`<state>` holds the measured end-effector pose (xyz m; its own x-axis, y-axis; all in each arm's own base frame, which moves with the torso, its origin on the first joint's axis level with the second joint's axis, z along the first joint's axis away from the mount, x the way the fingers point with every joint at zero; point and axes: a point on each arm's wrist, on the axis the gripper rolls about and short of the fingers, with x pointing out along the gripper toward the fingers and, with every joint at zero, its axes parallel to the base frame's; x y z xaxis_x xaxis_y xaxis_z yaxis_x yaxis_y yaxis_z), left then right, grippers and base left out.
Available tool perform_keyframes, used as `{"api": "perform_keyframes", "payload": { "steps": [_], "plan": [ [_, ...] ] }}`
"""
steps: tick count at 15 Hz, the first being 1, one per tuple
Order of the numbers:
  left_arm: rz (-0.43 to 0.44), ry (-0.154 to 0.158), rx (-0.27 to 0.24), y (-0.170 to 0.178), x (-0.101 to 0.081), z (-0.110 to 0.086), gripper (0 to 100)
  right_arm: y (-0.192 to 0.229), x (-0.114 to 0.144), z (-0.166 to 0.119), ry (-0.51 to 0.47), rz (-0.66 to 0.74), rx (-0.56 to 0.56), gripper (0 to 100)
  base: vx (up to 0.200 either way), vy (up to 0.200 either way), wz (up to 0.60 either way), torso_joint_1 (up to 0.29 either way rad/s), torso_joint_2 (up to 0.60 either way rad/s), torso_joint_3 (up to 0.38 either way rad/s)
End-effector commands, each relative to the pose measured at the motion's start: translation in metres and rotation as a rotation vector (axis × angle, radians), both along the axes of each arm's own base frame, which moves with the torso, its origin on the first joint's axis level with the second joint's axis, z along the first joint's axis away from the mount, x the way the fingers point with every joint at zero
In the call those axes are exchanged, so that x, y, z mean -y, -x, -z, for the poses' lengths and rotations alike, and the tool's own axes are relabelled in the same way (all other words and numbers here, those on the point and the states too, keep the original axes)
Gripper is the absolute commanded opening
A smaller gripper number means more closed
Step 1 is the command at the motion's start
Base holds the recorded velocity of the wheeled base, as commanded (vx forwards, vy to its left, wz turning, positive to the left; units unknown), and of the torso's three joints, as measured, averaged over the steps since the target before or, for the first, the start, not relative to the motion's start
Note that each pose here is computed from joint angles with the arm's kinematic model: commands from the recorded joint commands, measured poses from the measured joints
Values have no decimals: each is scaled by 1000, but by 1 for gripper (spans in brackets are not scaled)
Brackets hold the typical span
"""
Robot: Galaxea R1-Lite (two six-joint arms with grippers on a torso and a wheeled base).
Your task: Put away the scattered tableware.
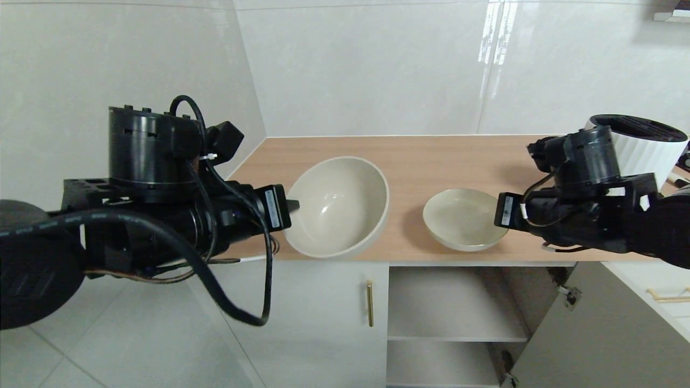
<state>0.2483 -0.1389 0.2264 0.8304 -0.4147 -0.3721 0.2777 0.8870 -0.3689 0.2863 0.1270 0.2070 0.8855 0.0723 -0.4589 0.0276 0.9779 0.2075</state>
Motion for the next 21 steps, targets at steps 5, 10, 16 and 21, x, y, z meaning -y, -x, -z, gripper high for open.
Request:
{"api": "perform_keyframes", "payload": {
  "steps": [5,10,16,21],
  "plan": [
    [30,-32,28,48,-22,3,0,72,27,-23,-21,-78,-13,0,0,0,0,0,0,0],
    [42,-57,-16,72,-35,22,0,93,32,-4,3,-99,-63,0,0,0,0,0,0,0],
    [75,-95,-76,74,-29,40,0,93,31,-1,9,-98,-75,0,-33,0,0,0,1,0],
    [92,-102,-81,75,-25,42,0,92,31,-1,9,-99,-74,0,-80,0,0,6,1,-2]
  ]
}}
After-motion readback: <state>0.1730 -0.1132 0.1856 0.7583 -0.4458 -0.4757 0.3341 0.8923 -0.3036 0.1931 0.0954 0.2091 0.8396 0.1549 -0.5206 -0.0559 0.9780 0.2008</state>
